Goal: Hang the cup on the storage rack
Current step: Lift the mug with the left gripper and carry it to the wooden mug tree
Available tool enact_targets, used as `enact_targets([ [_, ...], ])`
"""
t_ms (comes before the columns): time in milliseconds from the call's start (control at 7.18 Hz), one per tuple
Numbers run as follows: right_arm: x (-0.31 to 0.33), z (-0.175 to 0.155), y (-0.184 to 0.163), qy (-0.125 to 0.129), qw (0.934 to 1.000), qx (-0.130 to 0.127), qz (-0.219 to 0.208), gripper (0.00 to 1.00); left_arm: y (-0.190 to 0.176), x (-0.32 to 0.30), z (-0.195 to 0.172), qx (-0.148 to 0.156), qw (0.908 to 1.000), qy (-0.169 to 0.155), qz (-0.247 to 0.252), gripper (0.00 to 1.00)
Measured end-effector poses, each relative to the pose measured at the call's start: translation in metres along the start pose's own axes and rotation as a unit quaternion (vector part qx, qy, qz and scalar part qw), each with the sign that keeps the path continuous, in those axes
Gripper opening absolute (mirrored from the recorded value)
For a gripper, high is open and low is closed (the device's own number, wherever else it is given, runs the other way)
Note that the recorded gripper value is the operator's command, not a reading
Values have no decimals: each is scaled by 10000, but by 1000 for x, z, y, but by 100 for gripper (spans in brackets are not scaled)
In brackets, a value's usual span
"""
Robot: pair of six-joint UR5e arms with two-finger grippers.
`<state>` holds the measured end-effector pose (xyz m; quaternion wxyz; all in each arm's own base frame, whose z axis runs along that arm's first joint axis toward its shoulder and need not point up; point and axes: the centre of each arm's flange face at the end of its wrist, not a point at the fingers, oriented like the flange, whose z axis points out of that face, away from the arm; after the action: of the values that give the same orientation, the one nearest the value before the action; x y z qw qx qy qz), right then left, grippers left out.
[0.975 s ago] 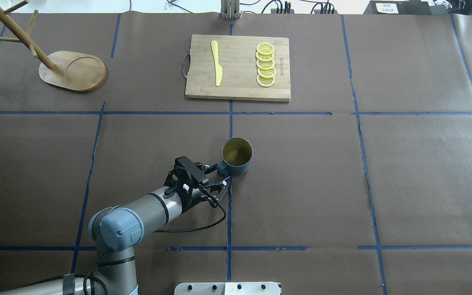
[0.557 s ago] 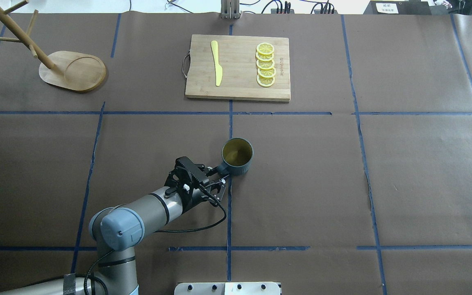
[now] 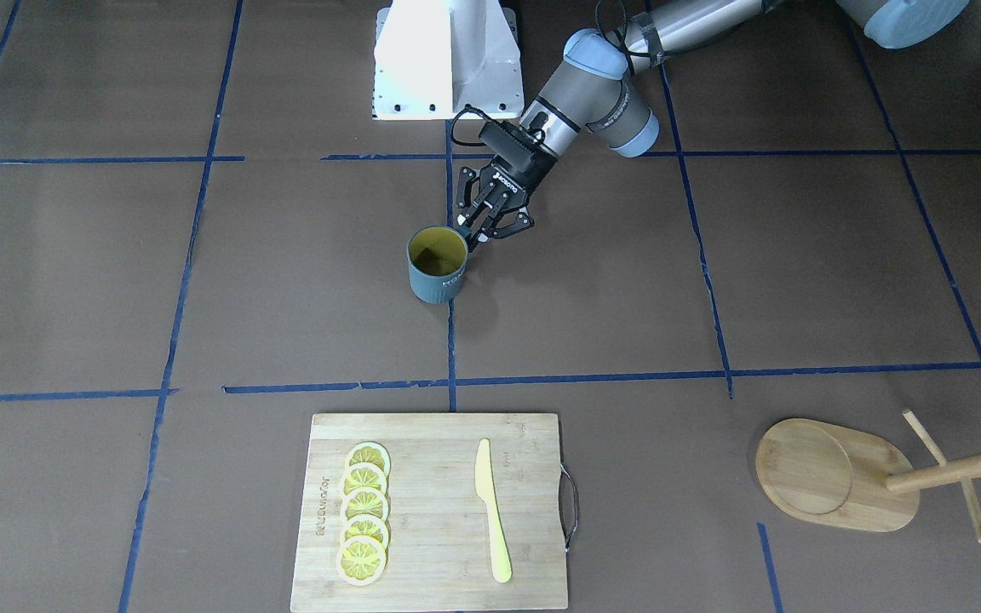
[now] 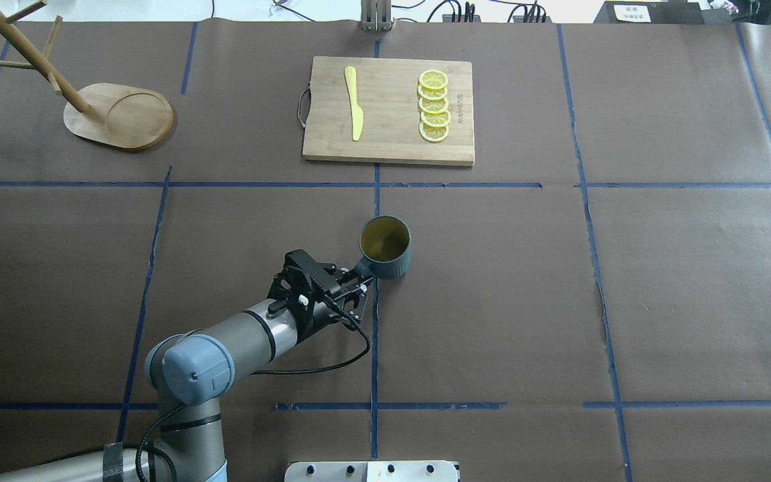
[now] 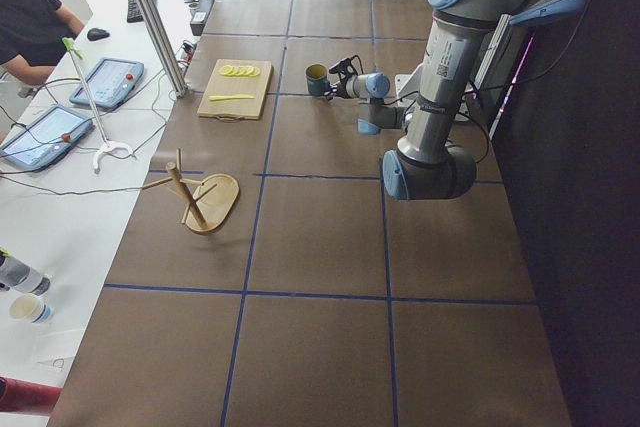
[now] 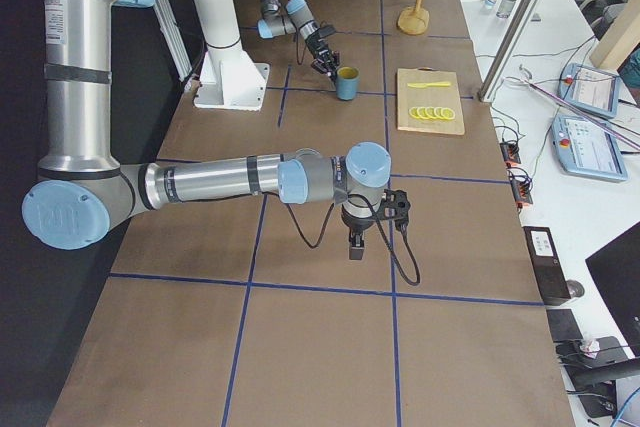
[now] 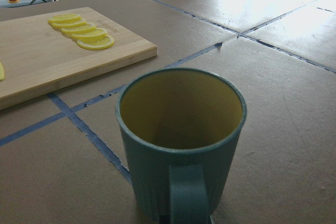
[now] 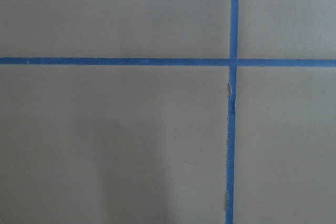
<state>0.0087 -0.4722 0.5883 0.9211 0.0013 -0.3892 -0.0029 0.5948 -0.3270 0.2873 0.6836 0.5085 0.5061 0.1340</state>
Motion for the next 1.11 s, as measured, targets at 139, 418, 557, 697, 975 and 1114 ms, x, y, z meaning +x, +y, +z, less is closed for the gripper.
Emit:
enact_targets([
  [139, 0, 0, 0, 1, 10000, -5, 3, 100, -12, -4, -4, 108, 9999, -9, -31, 0],
  [418, 2, 2, 0, 3, 10000, -17, 14, 100, -53, -22, -18, 478, 9984, -59, -284, 0],
  [557, 2, 2, 1, 3, 10000, -22, 20, 100, -71, -36, -27, 639, 9958, -97, -651, 0],
  [697, 3, 2, 1, 4, 10000, -26, 24, 100, -82, -49, -35, 767, 9897, -102, -1208, 0],
  [975, 3, 3, 2, 4, 10000, -28, 26, 100, -90, -81, -55, 1029, 9645, 108, -2429, 0],
  [1114, 3, 3, 2, 5, 10000, -29, 27, 100, -81, -101, -67, 1111, 9473, 219, -2998, 0],
])
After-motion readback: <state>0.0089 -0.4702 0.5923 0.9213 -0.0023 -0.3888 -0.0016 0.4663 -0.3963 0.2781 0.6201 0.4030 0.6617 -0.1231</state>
